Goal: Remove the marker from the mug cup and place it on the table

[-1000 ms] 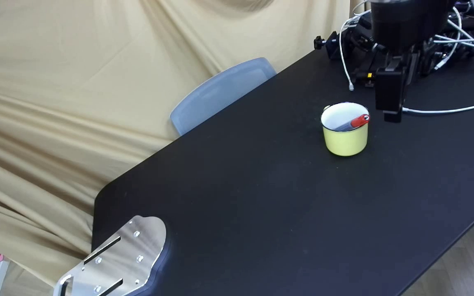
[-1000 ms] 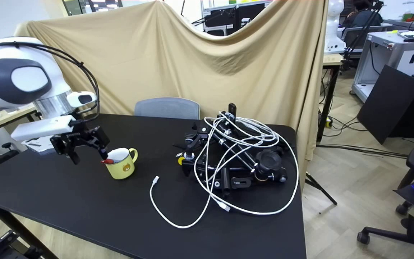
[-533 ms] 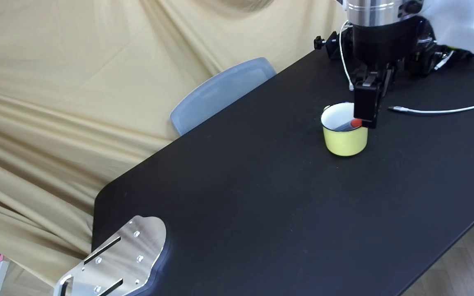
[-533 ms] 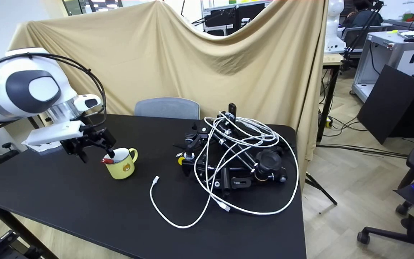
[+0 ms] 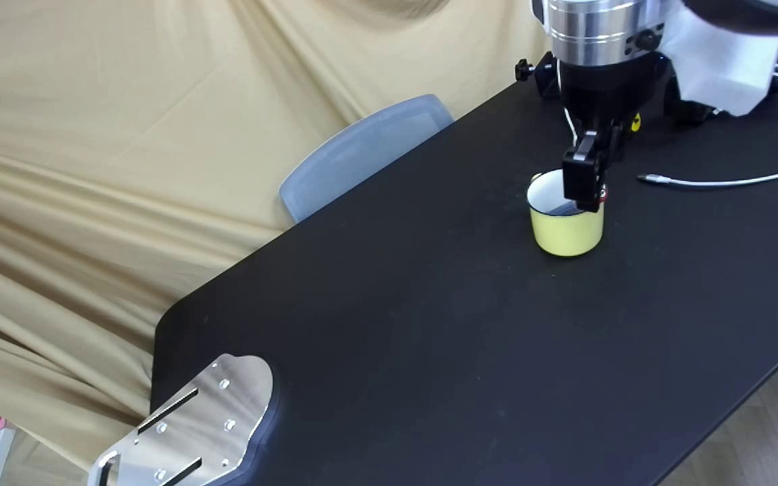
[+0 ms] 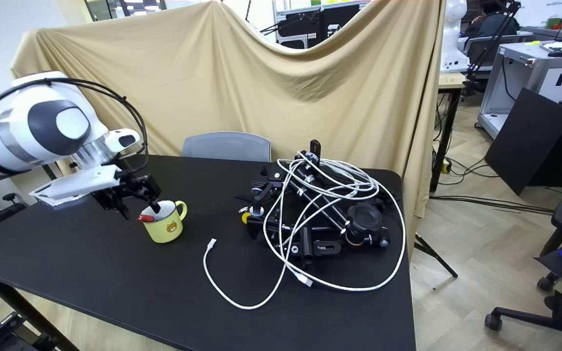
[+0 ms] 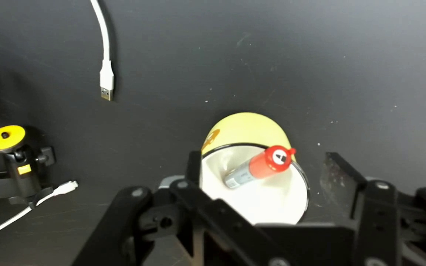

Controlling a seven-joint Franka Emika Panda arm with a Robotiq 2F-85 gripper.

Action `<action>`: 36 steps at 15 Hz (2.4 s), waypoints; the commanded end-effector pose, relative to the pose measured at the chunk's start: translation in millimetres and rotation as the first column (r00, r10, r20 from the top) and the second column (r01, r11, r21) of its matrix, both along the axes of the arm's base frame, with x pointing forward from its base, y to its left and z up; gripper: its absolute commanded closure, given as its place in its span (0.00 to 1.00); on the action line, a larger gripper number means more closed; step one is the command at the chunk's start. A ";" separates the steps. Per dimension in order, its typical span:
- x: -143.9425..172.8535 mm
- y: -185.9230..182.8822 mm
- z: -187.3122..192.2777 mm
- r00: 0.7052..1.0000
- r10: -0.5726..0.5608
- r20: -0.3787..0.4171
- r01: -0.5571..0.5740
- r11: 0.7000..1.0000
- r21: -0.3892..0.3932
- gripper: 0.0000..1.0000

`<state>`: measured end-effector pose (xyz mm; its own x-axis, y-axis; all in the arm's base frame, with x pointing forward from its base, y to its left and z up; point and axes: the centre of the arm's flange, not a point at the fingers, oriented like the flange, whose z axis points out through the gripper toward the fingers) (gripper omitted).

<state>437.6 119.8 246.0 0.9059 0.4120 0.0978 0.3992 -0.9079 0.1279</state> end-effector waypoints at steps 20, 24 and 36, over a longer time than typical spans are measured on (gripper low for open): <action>-13.4 24.9 42.8 0.999 -0.048 -0.012 0.048 0.998 0.041 0.95; -23.5 34.3 77.1 0.999 -0.050 -0.022 0.050 0.998 0.025 0.95; -16.0 61.0 86.3 0.997 0.059 0.043 -0.061 0.998 0.033 0.95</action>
<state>411.3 173.4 344.0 0.8904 0.4333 0.1396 0.4181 -0.8997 0.1257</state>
